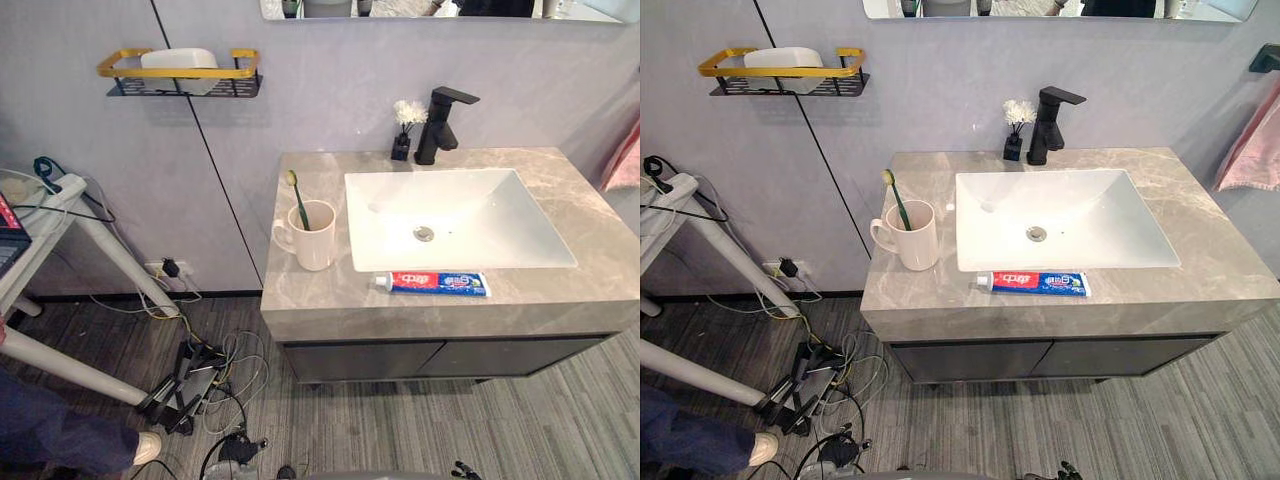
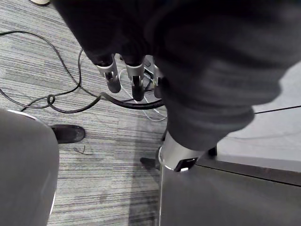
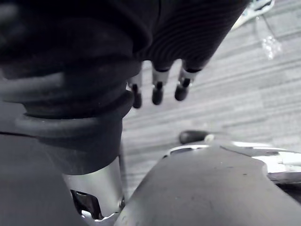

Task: Organize washtable

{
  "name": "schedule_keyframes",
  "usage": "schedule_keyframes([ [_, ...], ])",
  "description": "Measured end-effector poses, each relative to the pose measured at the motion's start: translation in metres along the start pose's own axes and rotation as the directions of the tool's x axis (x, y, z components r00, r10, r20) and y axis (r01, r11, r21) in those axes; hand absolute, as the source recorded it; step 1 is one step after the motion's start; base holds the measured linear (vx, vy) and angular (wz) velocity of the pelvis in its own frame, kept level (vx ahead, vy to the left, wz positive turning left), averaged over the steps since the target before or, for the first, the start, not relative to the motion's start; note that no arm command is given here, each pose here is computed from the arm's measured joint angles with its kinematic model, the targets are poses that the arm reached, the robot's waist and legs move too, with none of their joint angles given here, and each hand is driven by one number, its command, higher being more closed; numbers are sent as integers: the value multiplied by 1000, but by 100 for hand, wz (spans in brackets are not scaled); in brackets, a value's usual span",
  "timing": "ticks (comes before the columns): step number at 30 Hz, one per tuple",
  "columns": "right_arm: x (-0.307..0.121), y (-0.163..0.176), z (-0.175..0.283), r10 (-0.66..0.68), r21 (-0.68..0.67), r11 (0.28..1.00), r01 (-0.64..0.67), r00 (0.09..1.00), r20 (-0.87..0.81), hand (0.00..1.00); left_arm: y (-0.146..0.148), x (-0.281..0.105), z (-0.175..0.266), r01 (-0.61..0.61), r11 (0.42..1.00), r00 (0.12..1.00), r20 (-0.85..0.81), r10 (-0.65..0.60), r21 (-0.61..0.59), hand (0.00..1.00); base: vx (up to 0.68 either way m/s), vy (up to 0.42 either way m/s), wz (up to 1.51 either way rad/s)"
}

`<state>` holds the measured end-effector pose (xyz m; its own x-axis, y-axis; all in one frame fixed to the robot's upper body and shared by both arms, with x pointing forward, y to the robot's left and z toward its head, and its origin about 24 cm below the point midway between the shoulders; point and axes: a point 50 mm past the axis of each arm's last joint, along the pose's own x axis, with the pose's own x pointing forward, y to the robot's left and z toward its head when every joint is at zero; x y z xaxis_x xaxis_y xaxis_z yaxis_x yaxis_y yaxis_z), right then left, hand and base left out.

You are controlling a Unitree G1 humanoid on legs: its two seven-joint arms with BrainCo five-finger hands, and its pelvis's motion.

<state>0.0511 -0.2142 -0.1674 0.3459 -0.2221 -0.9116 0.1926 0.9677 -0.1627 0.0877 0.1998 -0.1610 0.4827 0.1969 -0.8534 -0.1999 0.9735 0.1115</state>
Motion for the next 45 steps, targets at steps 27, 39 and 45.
schedule_keyframes([
  [27, -4, 2, 15, 34, -92, 995, -25, 994, 106, 0, 79, -259, 245, -253, 736, -357, 768, 531, -627, 0, -12, -25, 38],
  [39, -4, 29, 22, 113, -129, 987, -97, 986, 125, 0, -71, -288, 278, 52, 976, -488, 858, -159, 211, 0, -9, -5, -20],
  [45, -1, 28, 18, 110, -123, 988, -99, 990, 89, 0, -136, -283, 268, -25, 778, -499, 666, -554, 628, 0, 15, -8, -29],
])
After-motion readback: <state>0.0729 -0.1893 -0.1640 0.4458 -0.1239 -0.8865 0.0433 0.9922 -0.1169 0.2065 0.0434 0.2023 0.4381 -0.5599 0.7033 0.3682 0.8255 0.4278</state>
